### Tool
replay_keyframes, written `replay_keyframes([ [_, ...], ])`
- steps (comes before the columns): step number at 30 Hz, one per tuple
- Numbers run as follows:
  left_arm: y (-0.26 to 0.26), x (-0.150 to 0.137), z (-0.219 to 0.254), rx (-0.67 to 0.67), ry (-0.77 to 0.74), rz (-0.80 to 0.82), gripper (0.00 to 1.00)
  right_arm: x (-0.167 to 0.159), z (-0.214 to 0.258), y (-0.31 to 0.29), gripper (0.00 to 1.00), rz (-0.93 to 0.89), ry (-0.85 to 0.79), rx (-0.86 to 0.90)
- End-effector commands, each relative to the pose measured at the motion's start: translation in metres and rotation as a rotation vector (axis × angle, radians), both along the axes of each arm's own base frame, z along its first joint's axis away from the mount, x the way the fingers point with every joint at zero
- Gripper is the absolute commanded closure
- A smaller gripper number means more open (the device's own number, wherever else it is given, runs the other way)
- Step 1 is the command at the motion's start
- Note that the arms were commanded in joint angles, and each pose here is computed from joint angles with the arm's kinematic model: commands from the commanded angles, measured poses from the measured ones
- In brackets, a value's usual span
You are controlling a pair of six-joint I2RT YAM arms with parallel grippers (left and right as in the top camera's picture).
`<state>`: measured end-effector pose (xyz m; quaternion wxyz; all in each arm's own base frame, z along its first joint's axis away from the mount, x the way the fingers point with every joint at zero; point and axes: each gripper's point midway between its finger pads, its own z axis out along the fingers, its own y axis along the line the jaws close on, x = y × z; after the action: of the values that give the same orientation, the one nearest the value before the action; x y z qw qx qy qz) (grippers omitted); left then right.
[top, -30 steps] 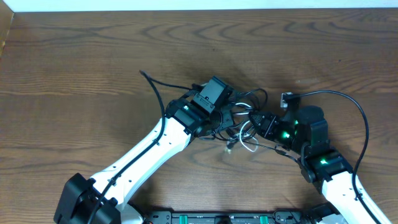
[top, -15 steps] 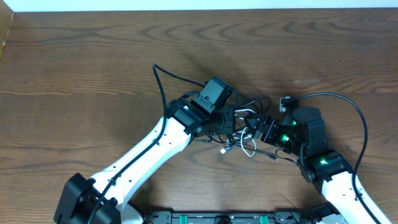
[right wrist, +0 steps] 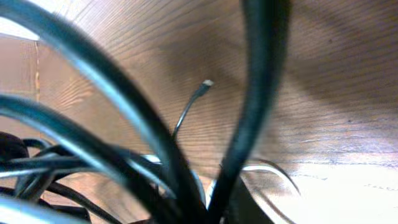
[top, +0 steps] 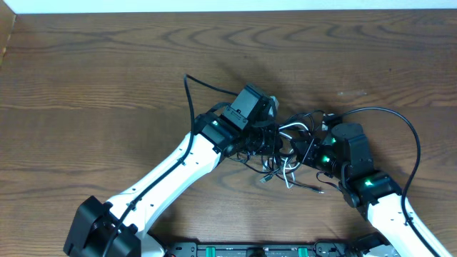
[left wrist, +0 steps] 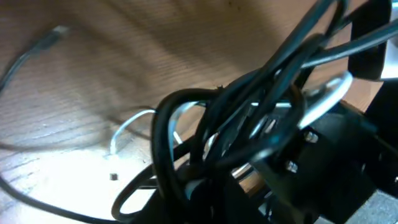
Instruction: Untangle cables
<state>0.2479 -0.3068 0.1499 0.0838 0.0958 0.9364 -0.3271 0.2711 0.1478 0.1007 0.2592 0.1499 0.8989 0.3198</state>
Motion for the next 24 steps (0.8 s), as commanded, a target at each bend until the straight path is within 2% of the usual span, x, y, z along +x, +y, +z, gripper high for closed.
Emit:
replay_keyframes([
  [1,0.018,0.017,-0.004,0.112,-0.107,0.053,0.64,0.007,-0.006,-0.019,0.99,-0.039,-0.032,-0.106],
  [2,0.033,0.029,-0.009,0.200,-0.159,0.113,0.50,0.006,-0.005,-0.020,0.99,-0.039,-0.034,-0.109],
  [4,0.048,0.040,-0.012,0.277,-0.209,0.166,0.13,0.004,-0.003,-0.023,0.99,-0.039,-0.037,-0.118],
  [5,0.052,0.043,-0.012,0.298,-0.225,0.181,0.10,0.003,-0.002,-0.025,0.99,-0.043,-0.037,-0.119],
  [10,0.064,0.050,-0.014,0.357,-0.256,0.224,0.08,0.000,0.018,-0.024,0.99,-0.017,-0.082,-0.051],
  [11,0.066,0.048,-0.015,0.371,-0.257,0.203,0.08,0.001,0.025,-0.023,0.99,0.019,-0.120,-0.048],
  [13,0.061,0.039,-0.017,0.381,-0.290,0.036,0.08,0.000,0.031,-0.026,0.99,0.036,-0.138,-0.027],
  [15,0.035,0.014,-0.014,0.255,-0.281,-0.214,0.08,-0.002,0.037,-0.030,0.99,0.032,-0.105,0.078],
  [17,0.011,-0.009,-0.004,0.090,-0.218,-0.317,0.07,0.000,0.042,-0.040,0.99,-0.042,-0.046,0.191],
  [21,-0.007,-0.024,0.011,-0.049,-0.179,-0.379,0.07,-0.002,0.048,-0.043,0.99,-0.094,0.019,0.316],
  [24,-0.015,-0.017,0.018,-0.090,-0.201,-0.353,0.07,-0.007,0.051,-0.036,0.99,-0.063,0.050,0.373],
])
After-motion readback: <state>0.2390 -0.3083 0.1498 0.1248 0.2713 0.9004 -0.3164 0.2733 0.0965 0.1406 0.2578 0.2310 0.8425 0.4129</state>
